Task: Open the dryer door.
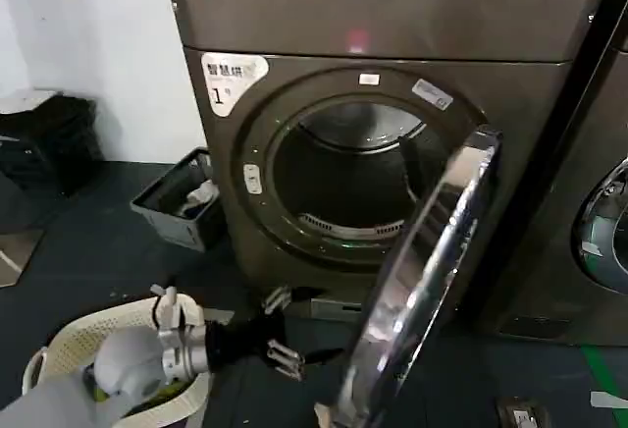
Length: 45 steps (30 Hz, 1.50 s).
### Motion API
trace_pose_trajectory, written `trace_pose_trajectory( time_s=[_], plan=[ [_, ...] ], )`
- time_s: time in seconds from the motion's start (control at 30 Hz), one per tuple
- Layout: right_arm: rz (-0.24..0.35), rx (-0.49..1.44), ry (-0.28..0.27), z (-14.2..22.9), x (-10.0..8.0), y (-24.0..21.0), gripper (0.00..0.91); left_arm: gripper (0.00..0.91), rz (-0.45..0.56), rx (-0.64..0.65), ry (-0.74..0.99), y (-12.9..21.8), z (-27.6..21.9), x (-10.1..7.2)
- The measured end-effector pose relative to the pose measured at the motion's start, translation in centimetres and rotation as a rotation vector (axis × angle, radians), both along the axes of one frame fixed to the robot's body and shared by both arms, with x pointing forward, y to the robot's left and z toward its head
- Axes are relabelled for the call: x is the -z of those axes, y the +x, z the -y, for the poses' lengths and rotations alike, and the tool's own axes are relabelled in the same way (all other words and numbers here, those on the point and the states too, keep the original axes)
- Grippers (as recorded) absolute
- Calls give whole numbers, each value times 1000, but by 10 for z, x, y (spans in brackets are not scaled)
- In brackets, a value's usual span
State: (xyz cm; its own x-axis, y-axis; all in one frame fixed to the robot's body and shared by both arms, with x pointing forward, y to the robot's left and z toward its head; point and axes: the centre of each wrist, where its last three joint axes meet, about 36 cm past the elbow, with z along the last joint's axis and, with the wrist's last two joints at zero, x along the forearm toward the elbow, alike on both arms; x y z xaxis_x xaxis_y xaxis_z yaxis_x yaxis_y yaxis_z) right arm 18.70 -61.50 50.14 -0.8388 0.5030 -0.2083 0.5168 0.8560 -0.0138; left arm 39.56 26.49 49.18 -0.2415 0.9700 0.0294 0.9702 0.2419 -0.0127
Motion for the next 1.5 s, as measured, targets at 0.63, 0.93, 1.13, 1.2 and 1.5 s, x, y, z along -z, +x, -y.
trace_pose_trajectory(
  time_s=[0.63, 0.93, 1.13, 1.2, 1.5],
  plan=[
    [-88, 269, -47, 24, -10, -44, 907, 907, -9, 86, 14, 27, 41, 9],
    [-129, 416, -87, 44, -33, -77, 907, 907, -11, 138, 22, 52, 69, 12],
    [-122, 479, -122, 51, -54, -101, 907, 907, -2, 167, 27, 72, 90, 11],
    [-120, 504, -134, 52, -61, -111, 907, 907, 6, 177, 26, 79, 98, 10],
    [-113, 579, -147, 55, -75, -139, 907, 907, 18, 222, 21, 95, 138, 10]
  ],
)
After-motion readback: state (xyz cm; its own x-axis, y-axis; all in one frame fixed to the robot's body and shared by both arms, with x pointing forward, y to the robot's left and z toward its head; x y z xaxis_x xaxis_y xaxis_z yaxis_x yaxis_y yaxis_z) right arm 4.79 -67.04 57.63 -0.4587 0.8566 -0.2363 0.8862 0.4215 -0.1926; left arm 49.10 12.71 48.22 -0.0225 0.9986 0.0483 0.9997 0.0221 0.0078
